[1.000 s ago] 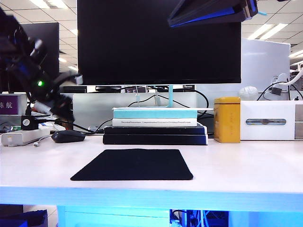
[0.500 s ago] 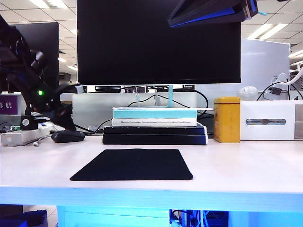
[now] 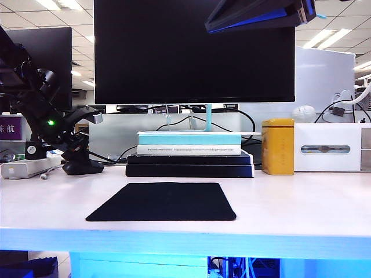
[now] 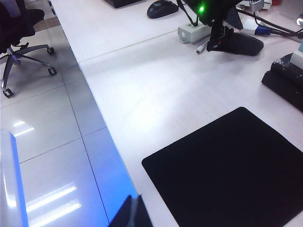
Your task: Place the black mouse on the black mouse pad.
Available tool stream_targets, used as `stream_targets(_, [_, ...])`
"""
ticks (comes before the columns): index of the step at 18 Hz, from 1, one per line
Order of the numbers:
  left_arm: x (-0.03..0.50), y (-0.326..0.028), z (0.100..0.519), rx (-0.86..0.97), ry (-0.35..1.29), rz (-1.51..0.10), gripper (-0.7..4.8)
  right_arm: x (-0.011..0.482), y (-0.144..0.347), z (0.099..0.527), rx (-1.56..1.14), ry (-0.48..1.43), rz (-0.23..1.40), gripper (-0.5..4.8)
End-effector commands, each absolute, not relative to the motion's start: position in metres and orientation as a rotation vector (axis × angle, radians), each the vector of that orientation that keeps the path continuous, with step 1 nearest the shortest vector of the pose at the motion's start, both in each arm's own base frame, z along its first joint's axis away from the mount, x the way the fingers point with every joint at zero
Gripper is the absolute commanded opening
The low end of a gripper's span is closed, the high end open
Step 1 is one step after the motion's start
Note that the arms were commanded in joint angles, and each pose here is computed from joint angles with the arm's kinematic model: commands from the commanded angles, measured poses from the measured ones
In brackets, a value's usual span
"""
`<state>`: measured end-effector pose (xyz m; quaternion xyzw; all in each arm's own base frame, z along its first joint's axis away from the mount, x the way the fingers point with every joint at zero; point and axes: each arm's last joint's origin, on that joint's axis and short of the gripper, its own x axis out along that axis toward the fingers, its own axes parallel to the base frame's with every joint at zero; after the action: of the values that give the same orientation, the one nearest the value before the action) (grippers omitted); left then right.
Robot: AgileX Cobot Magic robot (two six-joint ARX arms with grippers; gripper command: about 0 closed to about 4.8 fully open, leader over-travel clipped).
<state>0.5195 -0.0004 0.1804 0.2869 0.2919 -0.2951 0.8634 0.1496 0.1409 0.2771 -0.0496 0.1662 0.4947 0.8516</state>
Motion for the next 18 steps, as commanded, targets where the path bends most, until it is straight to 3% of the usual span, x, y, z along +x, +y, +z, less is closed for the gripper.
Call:
stream_targets(1, [0.523,0.001,0.182,0.617,0.584,-0.600,4.79,0.149,0.141,0.280,-0.092,0.336,1.064,-0.06])
stream_targets(18, [0.539,-0.001,0.179,0.565,0.607,-0.597,4.79,0.148,0.142,0.280,-0.088,0.335,1.094,-0.06])
